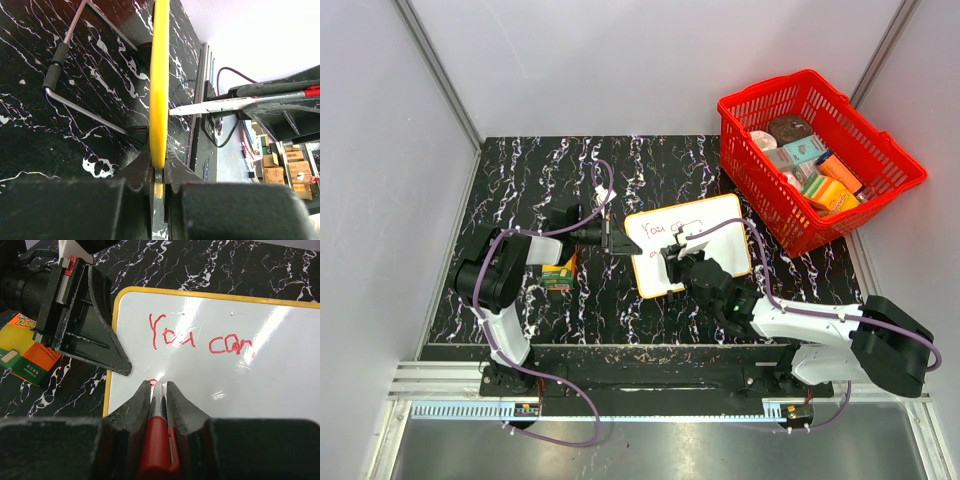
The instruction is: Write a sentence on the whiteboard
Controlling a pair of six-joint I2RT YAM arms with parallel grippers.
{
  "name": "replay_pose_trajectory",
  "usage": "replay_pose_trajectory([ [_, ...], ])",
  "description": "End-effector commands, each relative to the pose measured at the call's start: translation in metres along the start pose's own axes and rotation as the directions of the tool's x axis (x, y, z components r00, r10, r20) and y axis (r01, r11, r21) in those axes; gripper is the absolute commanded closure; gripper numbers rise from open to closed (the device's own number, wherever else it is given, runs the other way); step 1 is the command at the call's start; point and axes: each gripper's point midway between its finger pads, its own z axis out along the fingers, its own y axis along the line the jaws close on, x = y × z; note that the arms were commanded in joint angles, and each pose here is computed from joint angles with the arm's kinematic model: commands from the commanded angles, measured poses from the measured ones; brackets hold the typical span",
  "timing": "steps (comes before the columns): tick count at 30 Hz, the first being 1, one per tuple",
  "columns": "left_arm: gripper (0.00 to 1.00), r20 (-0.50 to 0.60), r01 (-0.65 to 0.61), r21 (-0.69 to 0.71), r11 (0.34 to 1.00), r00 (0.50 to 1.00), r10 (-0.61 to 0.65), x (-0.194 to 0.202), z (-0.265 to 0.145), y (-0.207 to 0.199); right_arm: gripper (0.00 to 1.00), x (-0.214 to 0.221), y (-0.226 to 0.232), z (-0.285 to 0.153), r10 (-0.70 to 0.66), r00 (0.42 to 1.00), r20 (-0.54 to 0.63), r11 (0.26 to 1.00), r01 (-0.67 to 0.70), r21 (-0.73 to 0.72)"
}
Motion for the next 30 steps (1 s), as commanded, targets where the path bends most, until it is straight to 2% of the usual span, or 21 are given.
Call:
replay_pose_trajectory([
  [1,1.0,0.006,-0.098,0.062,0.993,0.995,0.098,-0.01,-0.003,-0.024,1.0,-0.009,0.006,0.0,0.019,1.0,0.013,1.0,-0.019,-0.013],
  [18,1.0,0.003,-0.097,0.052,0.994,0.995,0.097,-0.008,-0.003,-0.021,1.0,-0.007,0.003,-0.008,0.02,1.0,-0.006,1.0,-0.02,-0.024],
  [30,1.0,0.001,-0.102,0.036,0.994,0.995,0.102,-0.008,-0.004,-0.019,1.0,-0.05,0.004,-0.022,0.069,0.993,0.092,0.996,-0.064,-0.062],
])
